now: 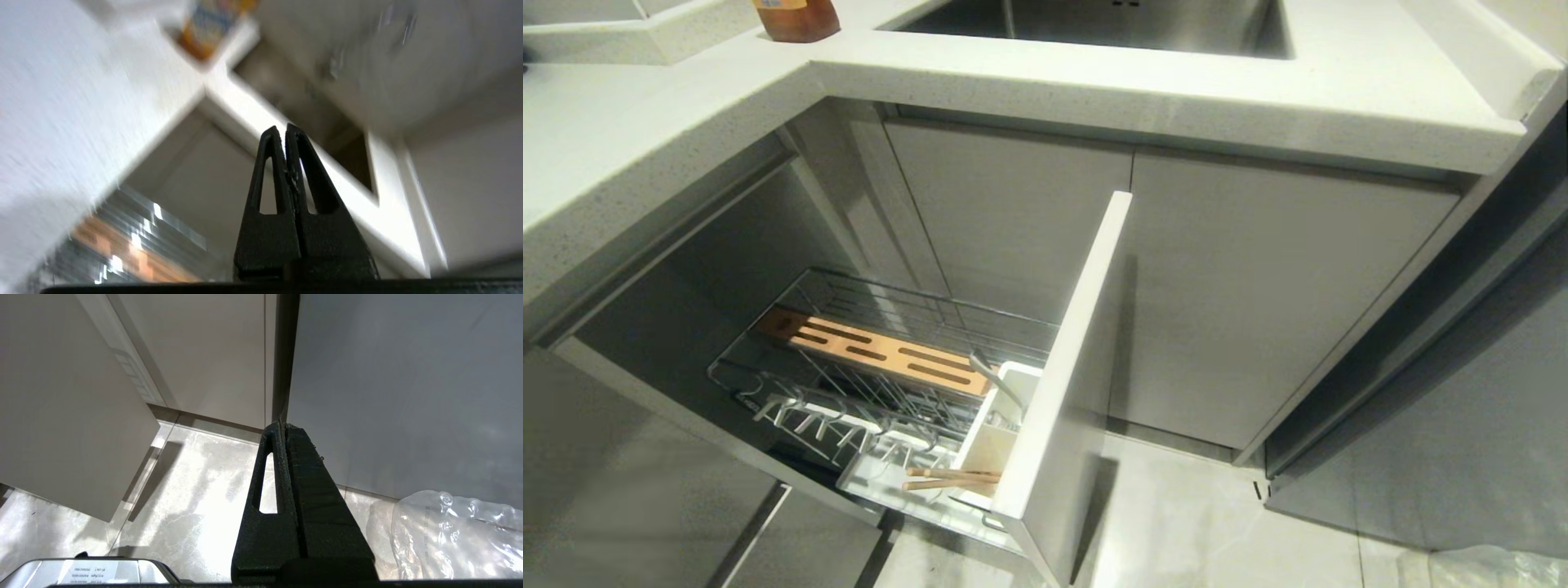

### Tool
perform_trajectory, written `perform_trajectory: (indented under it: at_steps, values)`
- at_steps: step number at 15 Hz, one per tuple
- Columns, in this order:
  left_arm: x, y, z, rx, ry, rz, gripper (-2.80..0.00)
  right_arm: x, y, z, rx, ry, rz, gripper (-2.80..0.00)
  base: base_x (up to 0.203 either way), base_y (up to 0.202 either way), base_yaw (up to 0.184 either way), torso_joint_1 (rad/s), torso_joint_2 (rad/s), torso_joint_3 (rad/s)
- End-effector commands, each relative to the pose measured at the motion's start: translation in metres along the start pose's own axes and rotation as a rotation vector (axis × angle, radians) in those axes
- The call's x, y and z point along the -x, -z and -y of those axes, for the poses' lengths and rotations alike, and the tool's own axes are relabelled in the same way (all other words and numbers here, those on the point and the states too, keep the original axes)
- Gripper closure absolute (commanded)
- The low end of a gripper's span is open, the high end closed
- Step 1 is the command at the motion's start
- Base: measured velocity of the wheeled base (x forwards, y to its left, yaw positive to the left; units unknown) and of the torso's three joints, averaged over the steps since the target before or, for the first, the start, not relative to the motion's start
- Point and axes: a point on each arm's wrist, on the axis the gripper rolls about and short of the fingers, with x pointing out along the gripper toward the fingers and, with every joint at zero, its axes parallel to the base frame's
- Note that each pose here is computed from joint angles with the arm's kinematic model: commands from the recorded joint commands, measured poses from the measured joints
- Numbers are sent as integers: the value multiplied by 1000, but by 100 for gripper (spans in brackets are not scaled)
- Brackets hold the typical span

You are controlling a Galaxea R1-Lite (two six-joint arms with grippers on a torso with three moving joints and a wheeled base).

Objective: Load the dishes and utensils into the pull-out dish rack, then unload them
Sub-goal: Take the chopsticks out of the cupboard

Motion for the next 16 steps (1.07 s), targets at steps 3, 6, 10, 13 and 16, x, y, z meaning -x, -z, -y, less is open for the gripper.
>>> perform_trajectory:
  at_steps: [3,6,10,13,16]
  values:
    - [-71,87,-13,-158,-97,-540,0,0,0,0,0,0,-2,0,0,0,0,0,0,0]
    - [-94,150,-21,-320,-221,-931,0,0,0,0,0,-1,-1,0,0,0,0,0,0,0]
    - [-109,191,-27,-381,-343,-1308,0,0,0,0,0,-1,-2,0,0,0,0,0,0,0]
    - [-118,210,-28,-282,-274,-1471,0,0,0,0,0,-1,-2,0,0,0,0,0,0,0]
    - [-132,234,-31,-218,-261,-1580,0,0,0,0,0,0,0,0,0,0,0,0,0,0]
